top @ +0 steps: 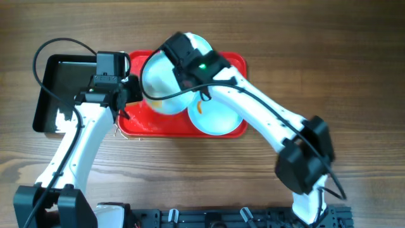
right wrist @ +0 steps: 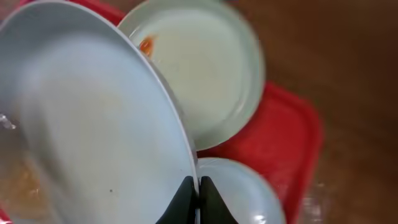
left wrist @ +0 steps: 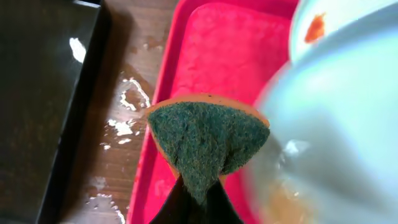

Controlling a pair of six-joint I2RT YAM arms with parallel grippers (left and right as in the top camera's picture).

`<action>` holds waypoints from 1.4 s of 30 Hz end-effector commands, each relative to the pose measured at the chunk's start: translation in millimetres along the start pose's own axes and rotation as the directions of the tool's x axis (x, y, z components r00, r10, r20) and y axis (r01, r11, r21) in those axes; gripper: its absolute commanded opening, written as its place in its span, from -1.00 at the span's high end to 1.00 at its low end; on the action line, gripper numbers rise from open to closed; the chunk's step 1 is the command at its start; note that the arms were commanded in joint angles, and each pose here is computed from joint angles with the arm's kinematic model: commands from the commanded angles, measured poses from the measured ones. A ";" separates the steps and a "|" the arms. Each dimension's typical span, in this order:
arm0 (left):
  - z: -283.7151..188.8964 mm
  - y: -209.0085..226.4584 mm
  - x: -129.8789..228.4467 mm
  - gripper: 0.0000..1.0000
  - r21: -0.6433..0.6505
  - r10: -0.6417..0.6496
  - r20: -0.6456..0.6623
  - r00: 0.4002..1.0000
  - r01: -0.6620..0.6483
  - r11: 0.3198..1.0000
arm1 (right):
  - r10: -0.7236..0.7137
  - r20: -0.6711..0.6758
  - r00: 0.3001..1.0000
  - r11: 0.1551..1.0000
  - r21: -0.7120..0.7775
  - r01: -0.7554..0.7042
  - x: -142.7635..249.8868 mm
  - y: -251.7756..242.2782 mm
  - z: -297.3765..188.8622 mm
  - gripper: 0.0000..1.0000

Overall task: Clean dirty plates on tray and stack at the side
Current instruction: 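Lift the top plate with the right gripper and set it right of the tray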

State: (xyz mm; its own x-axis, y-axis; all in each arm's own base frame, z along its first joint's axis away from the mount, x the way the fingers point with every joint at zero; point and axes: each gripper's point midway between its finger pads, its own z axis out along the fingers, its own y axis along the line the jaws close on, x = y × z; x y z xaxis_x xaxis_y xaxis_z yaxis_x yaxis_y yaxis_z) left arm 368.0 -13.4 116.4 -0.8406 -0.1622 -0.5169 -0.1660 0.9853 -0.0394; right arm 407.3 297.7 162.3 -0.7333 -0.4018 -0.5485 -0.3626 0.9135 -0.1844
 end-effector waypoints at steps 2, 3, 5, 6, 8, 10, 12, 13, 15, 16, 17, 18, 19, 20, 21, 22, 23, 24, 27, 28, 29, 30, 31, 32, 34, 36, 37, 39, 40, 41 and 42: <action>1.7 12.1 -0.1 0.92 0.020 -0.065 -0.018 0.998 0.065 0.998 | -0.213 0.137 0.967 0.937 0.309 0.163 -41.7 -44.7 -50.6 0.91; 1.9 10.0 0.4 0.92 0.043 -0.070 -0.025 0.997 0.071 0.997 | -0.258 0.133 0.957 0.911 0.363 0.196 -44.2 -46.0 -56.4 0.91; 1.2 1.3 1.8 0.92 0.096 -0.071 -0.038 0.997 0.074 0.993 | -0.357 0.142 0.923 0.841 0.479 0.251 -52.8 -36.9 -76.6 0.91; 1.2 0.8 2.1 0.92 0.098 -0.071 -0.040 0.997 0.075 0.992 | -0.400 0.147 0.905 0.798 0.542 0.264 -58.4 -32.1 -89.5 0.91; 1.2 0.9 2.2 0.92 0.098 -0.071 -0.040 0.997 0.075 0.992 | -0.454 0.151 0.878 0.743 0.607 0.280 -65.8 -23.7 -105.9 0.91; 1.2 0.9 2.2 0.92 0.098 -0.071 -0.040 0.997 0.075 0.992 | -0.478 0.170 0.862 0.716 0.644 0.271 -69.8 -12.0 -120.2 0.91; 1.2 1.0 2.0 0.92 0.098 -0.071 -0.039 0.997 0.075 0.992 | -0.498 0.178 0.849 0.702 0.658 0.274 -71.4 -3.3 -128.0 0.91; 1.2 1.0 2.0 0.92 0.098 -0.071 -0.039 0.997 0.075 0.992 | -0.499 0.179 0.848 0.699 0.661 0.272 -71.4 -2.2 -129.5 0.91; 1.2 1.0 2.0 0.92 0.098 -0.071 -0.039 0.997 0.075 0.992 | -0.492 0.176 0.853 0.689 0.678 0.257 -71.2 -5.8 -132.2 0.91; 1.2 0.9 2.0 0.92 0.098 -0.071 -0.039 0.997 0.075 0.992 | -0.487 0.181 0.854 0.692 0.677 0.251 -71.2 -5.8 -132.2 0.91; 1.2 0.9 2.0 0.92 0.098 -0.071 -0.039 0.997 0.075 0.992 | -0.476 0.190 0.858 0.699 0.674 0.239 -70.8 -5.7 -132.1 0.92; 1.2 1.0 2.0 0.92 0.098 -0.071 -0.039 0.997 0.075 0.992 | -0.436 0.222 0.872 0.725 0.661 0.193 -69.2 -6.3 -131.0 0.92; 1.2 1.0 2.0 0.92 0.098 -0.071 -0.039 0.997 0.075 0.992 | -0.400 0.242 0.884 0.755 0.634 0.168 -65.2 -5.4 -126.6 0.92; 1.2 1.0 2.0 0.92 0.098 -0.071 -0.039 0.997 0.075 0.992 | -0.323 0.253 0.912 0.831 0.537 0.146 -52.0 -0.7 -109.5 0.92; 1.2 0.9 2.0 0.92 0.098 -0.071 -0.039 0.997 0.075 0.992 | -0.242 0.226 0.944 0.897 0.424 0.128 -37.2 2.2 -91.2 0.92; 1.2 0.9 2.0 0.92 0.098 -0.071 -0.039 0.997 0.075 0.992 | -0.110 0.162 0.981 0.962 0.266 0.064 -19.0 2.8 -68.6 0.92; 1.2 0.9 2.1 0.92 0.098 -0.071 -0.040 0.997 0.075 0.992 | 0.002 0.095 0.996 0.989 0.148 -0.016 -8.0 -0.7 -53.1 0.92; 1.2 0.9 2.3 0.92 0.098 -0.071 -0.040 0.997 0.075 0.992 | 0.119 0.001 0.993 0.993 0.001 -0.119 0.9 -5.4 -38.1 0.92; 1.2 1.0 2.9 0.92 0.097 -0.071 -0.042 0.997 0.075 0.992 | 0.242 -0.249 0.938 0.815 -0.473 -0.335 6.7 -8.2 -32.9 0.92; 1.2 1.0 2.9 0.92 0.097 -0.071 -0.042 0.997 0.075 0.992 | 0.284 -0.281 0.917 0.780 -0.488 -0.391 7.1 -27.1 -29.9 0.92; 1.3 1.1 2.9 0.92 0.097 -0.071 -0.043 0.997 0.075 0.992 | 0.348 -0.301 0.888 0.779 -0.434 -0.453 11.4 -62.8 -20.8 0.91; 1.3 1.1 3.0 0.92 0.097 -0.071 -0.043 0.997 0.075 0.992 | 0.423 -0.311 0.851 0.785 -0.344 -0.516 19.5 -102.2 -10.7 0.93; 1.3 1.1 3.1 0.92 0.097 -0.071 -0.043 0.997 0.075 0.992 | 0.476 -0.310 0.823 0.782 -0.277 -0.557 26.1 -130.0 -5.0 0.92; 1.3 1.1 3.1 0.92 0.097 -0.071 -0.043 0.997 0.075 0.992 | 0.551 -0.311 0.775 0.762 -0.193 -0.619 34.9 -158.9 0.0 0.92; 1.8 1.0 3.4 0.92 0.097 -0.071 -0.045 0.996 0.075 0.992 | 0.702 -0.265 0.661 0.680 -0.024 -0.733 58.1 -231.9 9.0 0.92; 3.6 1.2 4.7 0.92 0.095 -0.070 -0.052 0.996 0.075 0.993 | 0.764 -0.232 0.602 0.630 0.072 -0.773 85.8 -275.2 20.5 0.92; 4.6 1.3 5.7 0.92 0.094 -0.070 -0.056 0.996 0.075 0.993 | 0.789 -0.222 0.572 0.605 0.122 -0.787 103.2 -289.5 28.4 0.92; 6.8 1.5 7.4 0.92 0.091 -0.070 -0.065 0.995 0.075 0.993 | 0.838 -0.202 0.506 0.542 0.205 -0.815 134.2 -307.5 42.5 0.92; 8.4 1.6 8.4 0.92 0.090 -0.069 -0.070 0.995 0.076 0.993 | 0.852 -0.195 0.486 0.522 0.241 -0.818 149.3 -315.5 47.2 0.92; 10.9 1.7 9.9 0.92 0.088 -0.069 -0.078 0.995 0.076 0.993 | 0.863 -0.190 0.469 0.505 0.273 -0.819 163.5 -323.6 50.0 0.91; 13.4 1.7 10.7 0.92 0.087 -0.068 -0.083 0.994 0.076 0.993 | 0.869 -0.192 0.456 0.494 0.285 -0.821 170.3 -327.1 50.3 0.83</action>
State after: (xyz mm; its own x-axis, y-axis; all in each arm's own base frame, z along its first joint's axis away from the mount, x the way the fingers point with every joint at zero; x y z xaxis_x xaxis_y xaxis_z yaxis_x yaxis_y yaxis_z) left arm 364.6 -11.8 106.0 -0.8608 -0.2205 -0.4586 -0.1761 0.9747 -0.1380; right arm 435.7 -48.2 89.4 -0.7947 0.5608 -0.2323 0.5368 0.8279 0.1624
